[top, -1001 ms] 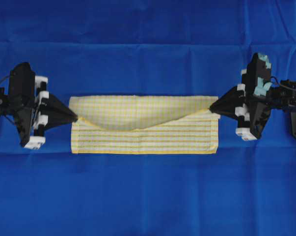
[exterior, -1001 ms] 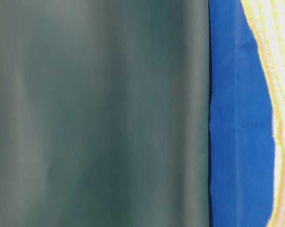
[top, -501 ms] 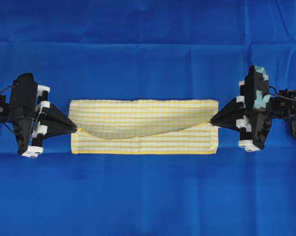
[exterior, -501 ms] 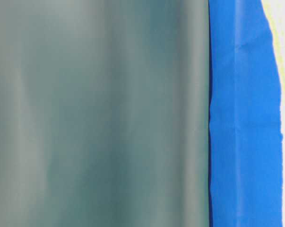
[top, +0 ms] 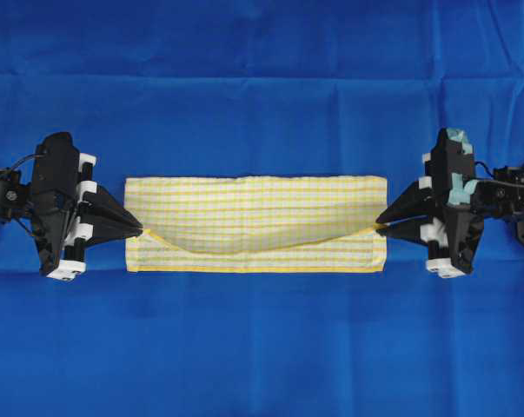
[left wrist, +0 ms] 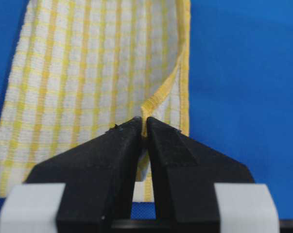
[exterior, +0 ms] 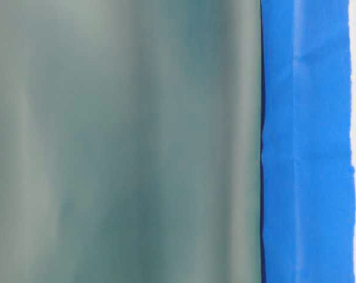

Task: Fold the yellow towel.
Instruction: 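Pull the far corners toward the near edge, folding the towel in half, then release the corners and grasp the folded towel's left and right ends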

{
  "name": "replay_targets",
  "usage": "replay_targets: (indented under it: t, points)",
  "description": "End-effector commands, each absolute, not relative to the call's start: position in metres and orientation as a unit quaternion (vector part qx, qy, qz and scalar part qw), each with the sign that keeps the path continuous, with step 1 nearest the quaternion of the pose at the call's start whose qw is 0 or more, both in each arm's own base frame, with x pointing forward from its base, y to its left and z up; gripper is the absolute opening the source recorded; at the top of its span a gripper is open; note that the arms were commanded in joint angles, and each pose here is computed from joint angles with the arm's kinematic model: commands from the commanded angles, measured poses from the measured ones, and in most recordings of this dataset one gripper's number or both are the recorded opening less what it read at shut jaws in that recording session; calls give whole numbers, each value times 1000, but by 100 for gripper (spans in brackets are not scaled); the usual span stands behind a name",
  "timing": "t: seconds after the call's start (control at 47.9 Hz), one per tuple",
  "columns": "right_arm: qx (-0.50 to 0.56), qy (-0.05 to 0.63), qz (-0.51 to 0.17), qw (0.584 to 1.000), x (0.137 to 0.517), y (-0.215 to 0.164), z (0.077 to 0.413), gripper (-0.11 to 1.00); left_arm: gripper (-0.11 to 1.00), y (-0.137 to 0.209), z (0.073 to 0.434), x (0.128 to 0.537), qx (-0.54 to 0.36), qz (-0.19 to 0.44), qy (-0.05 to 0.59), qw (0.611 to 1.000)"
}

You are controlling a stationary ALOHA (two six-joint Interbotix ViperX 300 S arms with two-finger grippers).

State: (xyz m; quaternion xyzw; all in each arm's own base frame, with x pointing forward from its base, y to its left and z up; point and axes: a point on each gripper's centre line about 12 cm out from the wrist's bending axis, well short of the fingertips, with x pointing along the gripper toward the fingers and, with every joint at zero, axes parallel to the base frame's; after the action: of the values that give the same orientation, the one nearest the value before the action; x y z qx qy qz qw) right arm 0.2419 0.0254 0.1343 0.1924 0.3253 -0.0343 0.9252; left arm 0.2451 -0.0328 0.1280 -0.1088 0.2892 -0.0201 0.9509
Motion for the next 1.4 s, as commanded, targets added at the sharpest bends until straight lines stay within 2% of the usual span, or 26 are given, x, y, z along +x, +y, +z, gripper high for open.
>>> replay_targets:
  t: [0.0, 0.083, 0.146, 0.25, 0.313, 0.459, 0.605, 0.855, 1.377]
  points:
    - [193, 315, -29, 929, 248, 28, 140, 44, 10, -33, 134, 250, -111, -21, 278, 954]
    - [193, 315, -29, 929, 250, 28, 141, 68, 28, -33, 135, 249, -111, -21, 277, 954]
    - [193, 314, -29, 929, 250, 28, 141, 81, 44, -32, 135, 249, -111, -20, 275, 955]
    - [192, 315, -29, 929, 250, 28, 141, 80, 74, -29, 136, 249, -111, -14, 275, 955]
    - [193, 314, -30, 929, 250, 27, 141, 77, 82, -25, 137, 248, -111, -7, 276, 955]
    - [196, 311, -46, 929, 251, 18, 142, 76, 77, -10, 139, 251, -113, 20, 275, 954]
    - [207, 318, -89, 921, 249, -5, 139, 76, 76, 11, 137, 256, -115, 57, 282, 951]
    - [212, 344, -146, 903, 247, -38, 131, 76, 76, 31, 124, 264, -96, 86, 333, 934]
    - [209, 402, -158, 877, 263, -44, 103, 76, 73, 36, 91, 271, -92, 92, 393, 910]
